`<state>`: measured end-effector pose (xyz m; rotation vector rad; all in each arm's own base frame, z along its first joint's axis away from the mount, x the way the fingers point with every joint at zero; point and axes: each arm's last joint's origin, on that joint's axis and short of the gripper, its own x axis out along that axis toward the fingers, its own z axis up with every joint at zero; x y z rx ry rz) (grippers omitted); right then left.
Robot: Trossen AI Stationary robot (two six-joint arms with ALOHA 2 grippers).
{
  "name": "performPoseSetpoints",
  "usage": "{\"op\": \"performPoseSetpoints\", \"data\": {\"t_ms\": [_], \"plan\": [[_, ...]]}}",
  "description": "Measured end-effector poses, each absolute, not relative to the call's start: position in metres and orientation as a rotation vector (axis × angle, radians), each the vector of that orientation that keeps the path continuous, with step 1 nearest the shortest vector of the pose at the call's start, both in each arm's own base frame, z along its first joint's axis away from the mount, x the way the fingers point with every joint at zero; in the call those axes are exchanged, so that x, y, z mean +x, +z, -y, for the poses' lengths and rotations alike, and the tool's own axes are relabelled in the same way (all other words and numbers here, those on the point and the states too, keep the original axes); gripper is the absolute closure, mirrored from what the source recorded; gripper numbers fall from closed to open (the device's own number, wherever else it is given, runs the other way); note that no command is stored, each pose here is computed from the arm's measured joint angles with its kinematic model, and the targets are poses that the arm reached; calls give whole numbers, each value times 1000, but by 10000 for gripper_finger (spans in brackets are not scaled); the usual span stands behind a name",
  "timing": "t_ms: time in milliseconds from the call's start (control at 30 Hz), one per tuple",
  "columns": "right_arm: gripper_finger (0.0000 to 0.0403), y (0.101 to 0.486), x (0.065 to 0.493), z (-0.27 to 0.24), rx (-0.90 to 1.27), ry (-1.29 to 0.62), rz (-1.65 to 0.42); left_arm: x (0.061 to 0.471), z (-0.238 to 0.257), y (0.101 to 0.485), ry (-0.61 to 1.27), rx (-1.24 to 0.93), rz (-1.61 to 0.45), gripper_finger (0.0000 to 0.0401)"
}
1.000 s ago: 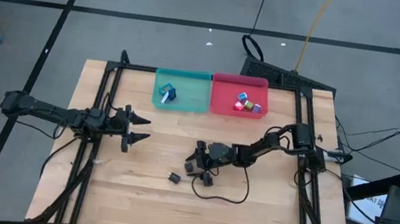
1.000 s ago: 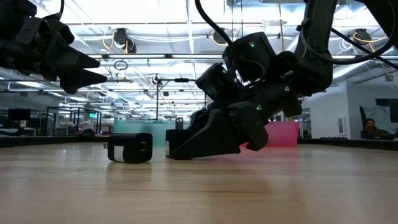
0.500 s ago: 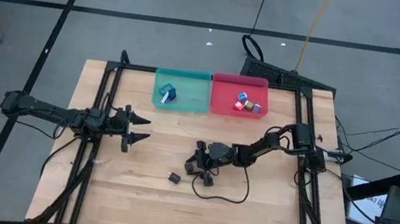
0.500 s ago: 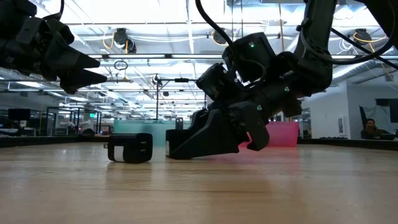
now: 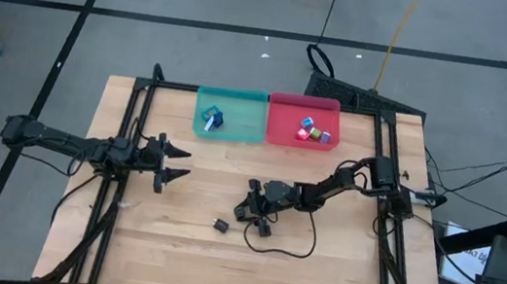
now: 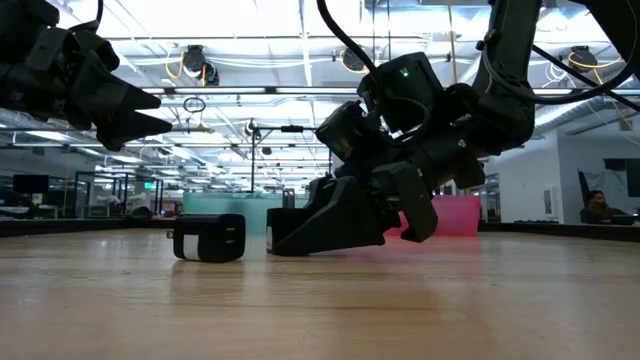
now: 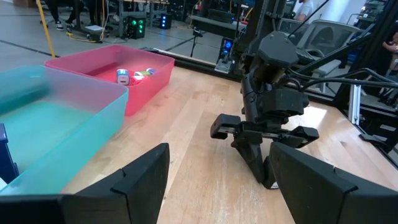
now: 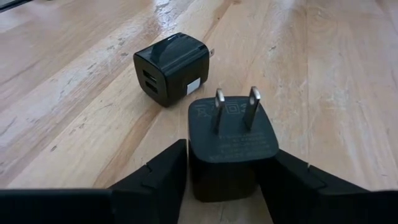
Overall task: Sort charging adapters and watches
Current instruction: Put the top black charging adapter in the red bin
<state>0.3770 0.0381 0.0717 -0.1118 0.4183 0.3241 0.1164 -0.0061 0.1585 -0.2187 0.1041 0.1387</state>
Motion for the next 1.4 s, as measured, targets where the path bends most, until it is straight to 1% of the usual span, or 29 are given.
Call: {"op": "performPoseSetpoints", "data": {"t_ms": [133, 467, 600, 700, 867, 1067, 1233, 1400], "plan": [[221, 72, 377, -38, -112, 324, -418, 116, 6, 159, 139, -219, -103, 123], [178, 72, 377, -41, -115, 328, -405, 116, 6, 159, 139, -219, -104, 123], [167, 73, 377, -41, -116, 327, -401, 116, 6, 159, 139, -219, -104, 123], [166, 73, 377, -41, -113, 338, -399, 116, 6, 159, 138, -219, -104, 123], [175, 73, 376, -44, -97, 413, -395, 116, 6, 159, 138, -219, -104, 123], [183, 73, 376, -44, -87, 426, -395, 116, 6, 159, 139, -219, -104, 123], [182, 73, 376, -45, -34, 469, -400, 116, 6, 159, 138, -219, -103, 123], [185, 73, 376, -46, -34, 477, -397, 116, 6, 159, 138, -219, -103, 123]]}}
